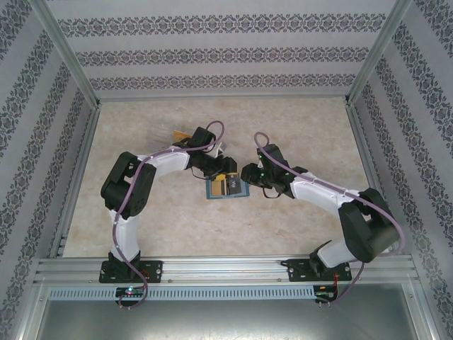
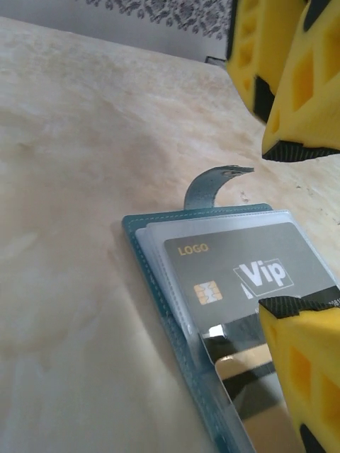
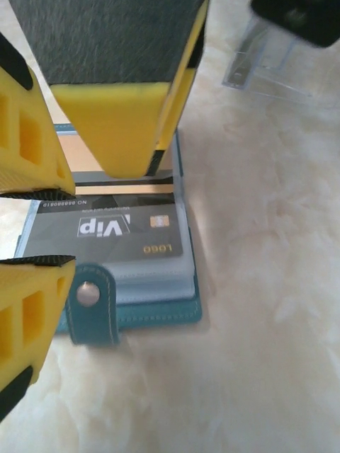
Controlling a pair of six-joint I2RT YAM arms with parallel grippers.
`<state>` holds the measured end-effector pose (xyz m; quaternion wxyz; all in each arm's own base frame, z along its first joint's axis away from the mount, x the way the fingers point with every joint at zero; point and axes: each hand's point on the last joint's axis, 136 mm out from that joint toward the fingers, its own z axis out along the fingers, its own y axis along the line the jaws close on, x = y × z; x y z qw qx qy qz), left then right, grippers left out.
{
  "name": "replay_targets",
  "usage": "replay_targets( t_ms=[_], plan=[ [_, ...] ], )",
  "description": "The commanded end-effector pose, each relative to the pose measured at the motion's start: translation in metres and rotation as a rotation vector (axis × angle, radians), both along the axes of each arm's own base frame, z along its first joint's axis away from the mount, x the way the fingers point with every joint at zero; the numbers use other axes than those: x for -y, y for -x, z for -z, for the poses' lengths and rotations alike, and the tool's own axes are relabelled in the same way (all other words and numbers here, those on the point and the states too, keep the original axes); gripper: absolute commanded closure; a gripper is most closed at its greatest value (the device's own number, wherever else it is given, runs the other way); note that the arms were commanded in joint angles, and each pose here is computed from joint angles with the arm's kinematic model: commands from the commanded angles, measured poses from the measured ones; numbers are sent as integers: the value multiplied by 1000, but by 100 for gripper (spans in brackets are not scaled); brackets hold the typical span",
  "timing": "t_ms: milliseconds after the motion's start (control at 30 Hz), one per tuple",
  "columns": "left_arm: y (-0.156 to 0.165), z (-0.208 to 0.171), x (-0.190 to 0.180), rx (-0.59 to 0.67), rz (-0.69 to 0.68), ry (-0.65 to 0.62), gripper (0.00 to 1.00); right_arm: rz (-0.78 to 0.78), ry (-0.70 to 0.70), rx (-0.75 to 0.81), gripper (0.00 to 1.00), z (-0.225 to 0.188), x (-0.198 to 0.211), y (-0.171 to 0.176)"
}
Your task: Take the credit cards out of the card holder
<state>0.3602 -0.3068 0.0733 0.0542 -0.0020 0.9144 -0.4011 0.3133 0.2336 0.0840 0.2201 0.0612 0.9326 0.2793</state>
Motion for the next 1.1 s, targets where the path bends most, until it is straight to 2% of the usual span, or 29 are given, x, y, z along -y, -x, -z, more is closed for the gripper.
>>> replay_targets(
  t_ms=[0, 167, 333, 500, 767, 1067],
  plan=[
    [0, -14, -14, 58, -47, -69, 50, -45, 42, -16, 73, 6, -13, 0],
    [6, -1, -7, -25, -86, -25, 60, -35, 90, -65, 76, 26, -18, 1],
    [9, 11, 1, -59, -54, -37, 67, -5, 99, -115, 78, 45, -12, -2],
    [15, 22, 3, -90, -26, -58, 68, 7, 102, -140, 78, 53, -9, -5],
    [15, 38, -20, -44, -62, -186, 69, 36, 126, -188, 78, 70, -3, -5],
    [20, 48, -22, -64, -47, -197, 68, 69, 129, -218, 78, 78, 8, 4]
  ],
)
